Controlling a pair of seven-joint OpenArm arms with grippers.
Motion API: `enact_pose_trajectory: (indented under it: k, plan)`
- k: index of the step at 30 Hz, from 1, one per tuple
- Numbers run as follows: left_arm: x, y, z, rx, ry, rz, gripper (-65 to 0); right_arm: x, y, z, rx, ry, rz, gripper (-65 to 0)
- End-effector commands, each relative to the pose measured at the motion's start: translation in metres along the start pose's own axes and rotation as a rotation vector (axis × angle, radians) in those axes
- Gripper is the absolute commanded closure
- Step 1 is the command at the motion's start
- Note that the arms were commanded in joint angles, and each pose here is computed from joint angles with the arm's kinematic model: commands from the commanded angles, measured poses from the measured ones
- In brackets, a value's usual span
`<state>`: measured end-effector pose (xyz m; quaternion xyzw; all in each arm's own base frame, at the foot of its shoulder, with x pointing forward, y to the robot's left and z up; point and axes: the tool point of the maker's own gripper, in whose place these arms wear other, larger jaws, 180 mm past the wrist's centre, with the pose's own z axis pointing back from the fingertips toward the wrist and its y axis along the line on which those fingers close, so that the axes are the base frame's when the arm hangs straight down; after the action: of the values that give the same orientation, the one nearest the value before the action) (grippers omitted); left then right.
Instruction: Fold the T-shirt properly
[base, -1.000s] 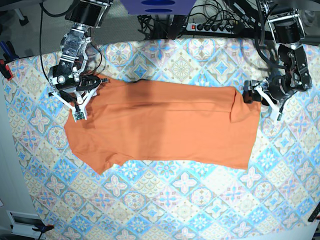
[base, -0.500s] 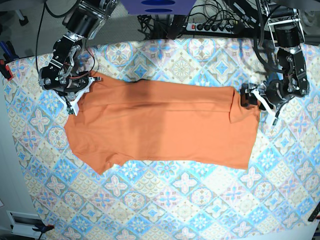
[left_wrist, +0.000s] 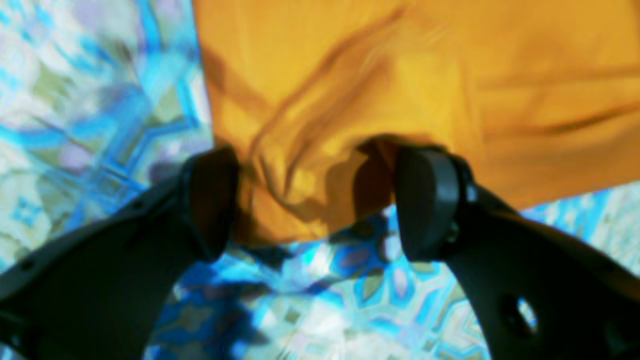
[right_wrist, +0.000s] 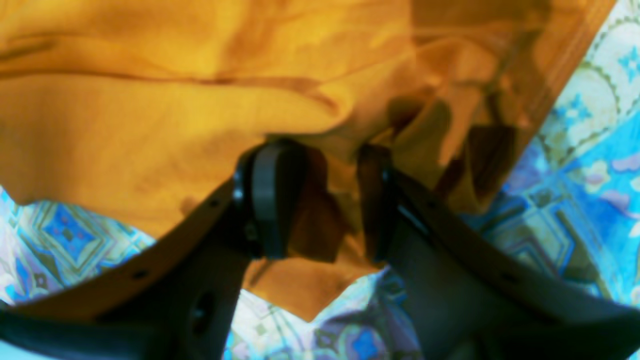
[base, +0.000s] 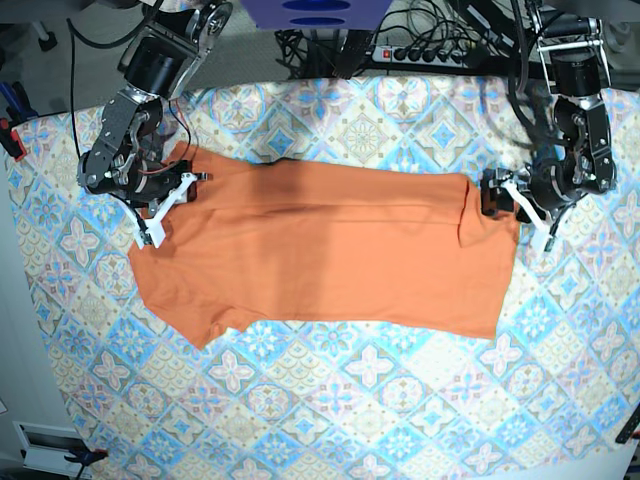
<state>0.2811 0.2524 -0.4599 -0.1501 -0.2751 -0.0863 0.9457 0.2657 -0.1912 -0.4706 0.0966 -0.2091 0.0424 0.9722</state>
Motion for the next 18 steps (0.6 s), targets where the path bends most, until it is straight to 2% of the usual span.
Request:
enact_pose_trajectory:
  k: [1,5,8,11,13,16,18]
  plan:
    - [0.009,-0.004,0.001,-0.016,-0.009,-0.028,-48.0,0.013,-0.004,0.003,-0.01,-0.044,0.008,-22.6]
    - [0.01,-0.018,-0.008,-0.049,-0.021,-0.06,-47.7,0.001,-0.004,-0.008,0.009,-0.016,-0.003,-22.4]
    - [0.001,-0.031,-0.017,-0.084,0.008,-0.076,-47.4,-0.006,-0.003,-0.016,0.011,-0.003,0.001,-22.2]
    - [-0.008,-0.041,-0.025,-0.112,0.03,-0.09,-41.4,-0.014,-0.001,-0.023,0.017,0.021,0.007,-21.3]
    - [-0.016,-0.048,-0.029,-0.13,0.051,-0.104,-34.6,-0.016,0.006,-0.026,0.031,0.037,0.027,-17.0]
    - [-0.03,-0.054,-0.034,-0.147,0.09,-0.113,-24.2,-0.014,0.012,-0.029,0.041,0.045,0.054,-5.2]
    - [-0.041,-0.057,-0.037,-0.158,0.12,-0.115,-20.4,-0.014,0.014,-0.029,0.04,0.047,0.06,0.0]
